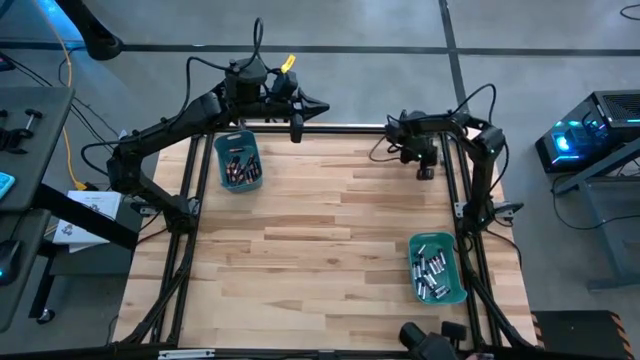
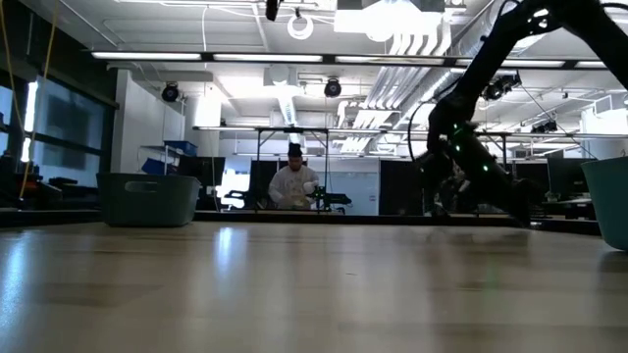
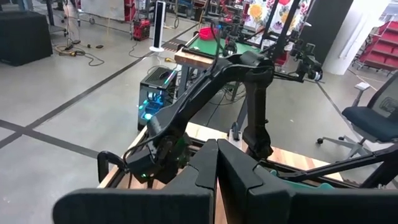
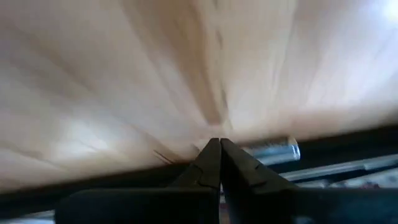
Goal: Sort batteries
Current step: Put the silver battery into the green bin
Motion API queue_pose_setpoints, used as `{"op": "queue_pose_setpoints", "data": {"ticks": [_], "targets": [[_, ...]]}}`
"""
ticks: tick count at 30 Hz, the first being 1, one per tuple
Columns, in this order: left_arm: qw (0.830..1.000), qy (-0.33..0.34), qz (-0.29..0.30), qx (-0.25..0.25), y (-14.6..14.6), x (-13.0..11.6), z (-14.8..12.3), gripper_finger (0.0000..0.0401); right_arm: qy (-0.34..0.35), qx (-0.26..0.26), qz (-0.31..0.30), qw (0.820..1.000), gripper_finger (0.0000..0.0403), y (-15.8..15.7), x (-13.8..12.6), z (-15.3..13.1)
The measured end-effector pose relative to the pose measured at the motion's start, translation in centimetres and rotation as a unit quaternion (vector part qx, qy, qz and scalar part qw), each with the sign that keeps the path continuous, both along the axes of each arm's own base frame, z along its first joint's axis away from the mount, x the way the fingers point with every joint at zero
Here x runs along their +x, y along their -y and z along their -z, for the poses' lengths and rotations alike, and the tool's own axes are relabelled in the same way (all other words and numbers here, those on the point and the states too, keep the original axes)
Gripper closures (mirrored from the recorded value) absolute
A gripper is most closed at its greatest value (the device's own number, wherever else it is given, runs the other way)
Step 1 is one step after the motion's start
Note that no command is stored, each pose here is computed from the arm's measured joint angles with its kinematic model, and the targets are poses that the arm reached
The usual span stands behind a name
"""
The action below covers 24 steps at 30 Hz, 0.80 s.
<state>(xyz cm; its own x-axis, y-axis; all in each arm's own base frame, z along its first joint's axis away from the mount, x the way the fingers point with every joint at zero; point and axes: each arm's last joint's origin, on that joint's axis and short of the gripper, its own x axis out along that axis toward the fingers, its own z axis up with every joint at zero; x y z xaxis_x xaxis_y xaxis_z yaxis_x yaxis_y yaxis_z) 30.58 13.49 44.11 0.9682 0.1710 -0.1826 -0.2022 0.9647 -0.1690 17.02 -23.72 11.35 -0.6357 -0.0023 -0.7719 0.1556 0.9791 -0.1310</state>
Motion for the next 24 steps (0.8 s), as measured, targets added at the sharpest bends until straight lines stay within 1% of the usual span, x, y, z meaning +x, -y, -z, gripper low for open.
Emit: {"op": "queue_pose_setpoints", "data": {"ticks": [2,4,6,7,9,12,15,17,22,24], "targets": [[1.000,0.000,0.000,-0.002,0.0,-0.1,-0.1,0.0401,0.042,-0.002,0.012,0.999,0.0403,-0.3,0.8,-1.0],[1.000,0.003,0.000,0.000,0.1,-0.2,-0.2,0.0401,0.080,-0.018,0.005,0.997,0.0403,-0.7,1.5,-2.3],[1.000,0.004,0.000,0.004,0.1,-0.2,-0.3,0.0401,0.099,-0.042,-0.011,0.994,0.0403,-0.9,1.9,-3.3],[1.000,0.004,0.001,0.005,0.1,-0.2,-0.3,0.0401,0.098,-0.044,-0.018,0.994,0.0403,-0.7,1.7,-3.5],[1.000,0.003,0.001,0.008,0.1,-0.2,-0.3,0.0401,0.074,-0.039,-0.023,0.996,0.0403,-0.1,0.8,-3.4],[1.000,0.003,0.002,0.013,0.1,-0.2,-0.3,0.0401,0.040,-0.020,-0.007,0.999,0.0403,0.5,-0.6,-3.0],[1.000,0.005,0.001,0.014,0.1,-0.2,-0.3,0.0401,0.012,-0.003,0.002,1.000,0.0403,0.9,-1.4,-2.1],[1.000,0.006,0.001,0.014,0.1,-0.2,-0.3,0.0401,-0.003,0.002,-0.004,1.000,0.0403,1.0,-1.4,-1.5],[1.000,0.006,0.000,0.014,0.1,-0.2,-0.3,0.0401,-0.065,0.014,-0.046,0.997,0.0403,0.4,-0.9,0.5],[1.000,0.006,0.000,0.013,0.1,-0.2,-0.3,0.0401,-0.079,0.018,-0.053,0.995,0.0403,0.5,-0.8,1.0]]}}
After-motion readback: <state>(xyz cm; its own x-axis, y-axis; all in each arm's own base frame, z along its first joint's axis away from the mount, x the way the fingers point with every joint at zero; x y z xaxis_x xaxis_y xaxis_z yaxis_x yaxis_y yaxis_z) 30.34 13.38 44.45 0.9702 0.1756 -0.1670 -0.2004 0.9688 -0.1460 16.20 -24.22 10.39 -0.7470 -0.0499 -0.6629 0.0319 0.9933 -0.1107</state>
